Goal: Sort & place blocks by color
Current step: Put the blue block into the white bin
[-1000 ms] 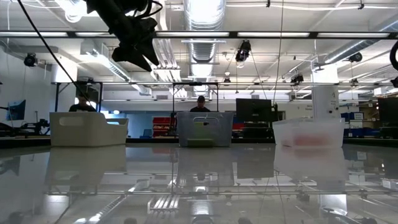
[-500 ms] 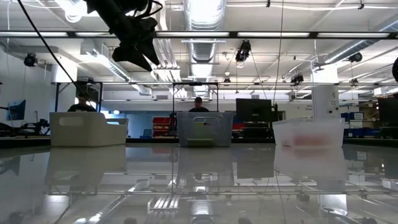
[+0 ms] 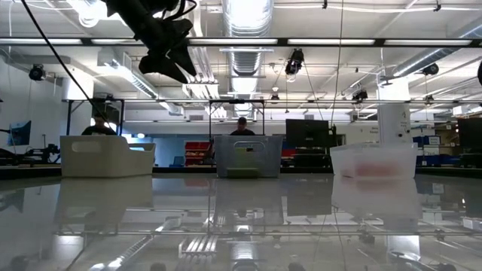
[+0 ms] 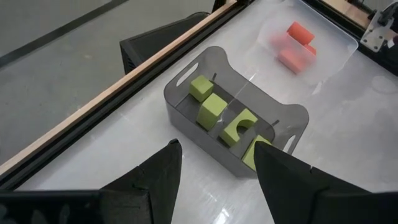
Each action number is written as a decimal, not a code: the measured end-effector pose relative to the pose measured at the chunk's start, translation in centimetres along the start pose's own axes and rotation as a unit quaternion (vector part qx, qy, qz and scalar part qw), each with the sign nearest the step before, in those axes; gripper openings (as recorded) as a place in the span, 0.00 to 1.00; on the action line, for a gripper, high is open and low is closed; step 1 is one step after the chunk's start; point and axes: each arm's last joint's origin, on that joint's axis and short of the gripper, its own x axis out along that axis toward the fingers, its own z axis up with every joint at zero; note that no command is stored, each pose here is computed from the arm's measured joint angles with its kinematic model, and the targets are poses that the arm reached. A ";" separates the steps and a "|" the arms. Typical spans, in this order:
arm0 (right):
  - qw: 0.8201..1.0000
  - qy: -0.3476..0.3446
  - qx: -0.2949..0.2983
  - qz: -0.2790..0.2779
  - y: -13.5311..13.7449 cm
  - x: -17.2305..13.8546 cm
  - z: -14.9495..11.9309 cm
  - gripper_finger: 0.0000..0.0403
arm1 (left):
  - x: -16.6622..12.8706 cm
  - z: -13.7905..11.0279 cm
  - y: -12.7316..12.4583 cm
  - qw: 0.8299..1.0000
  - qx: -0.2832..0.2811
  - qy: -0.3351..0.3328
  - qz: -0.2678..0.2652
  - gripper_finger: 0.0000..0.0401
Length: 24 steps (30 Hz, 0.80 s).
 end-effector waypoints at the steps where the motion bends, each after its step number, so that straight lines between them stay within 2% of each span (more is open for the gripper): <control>1: 1.000 -0.008 0.000 0.010 0.0 -0.2 -0.1 0.04 | 0.0 0.0 0.0 1.000 0.000 0.000 0.000 0.46; 6: 0.992 -0.087 0.012 0.087 -0.4 -2.1 -0.2 0.02 | 0.0 0.0 0.0 1.000 -0.004 0.000 -0.001 0.46; 11: 0.960 -0.188 0.030 0.205 -0.7 -4.4 -0.2 0.02 | 0.0 0.2 -0.6 1.000 -0.019 -0.010 -0.020 0.46; 16: 0.934 -0.241 0.038 0.260 -1.0 -5.8 0.0 0.02 | 0.0 0.1 -0.9 0.999 -0.016 -0.009 -0.027 0.46; 20: 0.902 -0.293 0.032 0.315 -0.7 -6.8 0.2 0.02 | -0.1 0.4 -1.7 0.998 -0.003 -0.028 -0.055 0.46; 22: 0.882 -0.320 0.032 0.345 -0.4 -7.4 0.3 0.02 | -0.2 0.7 -2.6 0.993 0.020 -0.043 -0.104 0.46; 24: 0.852 -0.359 0.026 0.380 0.1 -8.2 0.5 0.02 | -0.3 0.9 -3.9 0.983 0.049 -0.061 -0.165 0.46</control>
